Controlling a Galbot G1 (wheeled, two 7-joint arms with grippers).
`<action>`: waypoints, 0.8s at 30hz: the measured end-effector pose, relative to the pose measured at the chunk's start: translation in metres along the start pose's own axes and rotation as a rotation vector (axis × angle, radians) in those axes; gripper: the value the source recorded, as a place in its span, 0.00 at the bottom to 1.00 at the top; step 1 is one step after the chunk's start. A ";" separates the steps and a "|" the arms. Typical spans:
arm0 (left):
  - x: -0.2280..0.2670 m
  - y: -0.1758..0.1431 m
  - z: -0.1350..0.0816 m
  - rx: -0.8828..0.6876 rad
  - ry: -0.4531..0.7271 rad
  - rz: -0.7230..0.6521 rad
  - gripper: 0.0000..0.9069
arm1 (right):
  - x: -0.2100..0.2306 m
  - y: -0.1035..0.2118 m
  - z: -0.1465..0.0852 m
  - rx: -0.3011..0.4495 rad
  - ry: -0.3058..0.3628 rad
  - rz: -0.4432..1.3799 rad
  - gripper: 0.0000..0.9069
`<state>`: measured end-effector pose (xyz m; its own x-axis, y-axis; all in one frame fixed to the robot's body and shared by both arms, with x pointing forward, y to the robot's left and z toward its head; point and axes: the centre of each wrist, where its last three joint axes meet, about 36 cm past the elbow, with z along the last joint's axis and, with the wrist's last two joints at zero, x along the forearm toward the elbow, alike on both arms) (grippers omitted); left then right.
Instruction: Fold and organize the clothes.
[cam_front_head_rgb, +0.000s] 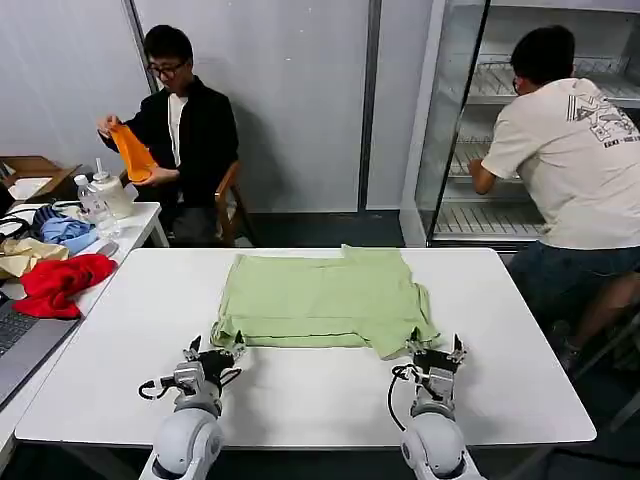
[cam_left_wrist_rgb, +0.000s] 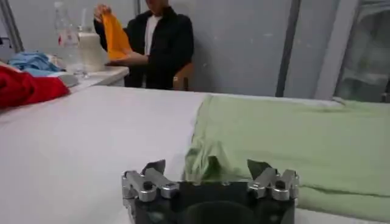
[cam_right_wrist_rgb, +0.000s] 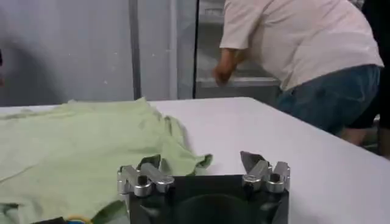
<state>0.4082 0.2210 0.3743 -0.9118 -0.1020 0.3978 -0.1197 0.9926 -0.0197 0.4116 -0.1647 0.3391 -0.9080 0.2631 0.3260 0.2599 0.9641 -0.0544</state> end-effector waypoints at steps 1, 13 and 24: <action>0.000 -0.001 0.000 0.002 0.003 0.003 0.02 | 0.001 0.002 0.001 -0.005 0.005 -0.006 0.00; -0.003 -0.007 0.011 0.016 0.038 0.019 0.02 | 0.008 0.005 0.009 -0.049 0.070 -0.044 0.00; 0.002 -0.005 0.015 0.019 0.044 0.018 0.02 | 0.016 0.006 0.010 -0.077 0.096 -0.058 0.00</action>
<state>0.4015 0.2149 0.3617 -0.8955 -0.0809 0.4376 -0.1111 0.9928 -0.0440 0.3950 -0.1543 0.3349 -0.8877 0.1986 0.4154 0.2354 0.9711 0.0387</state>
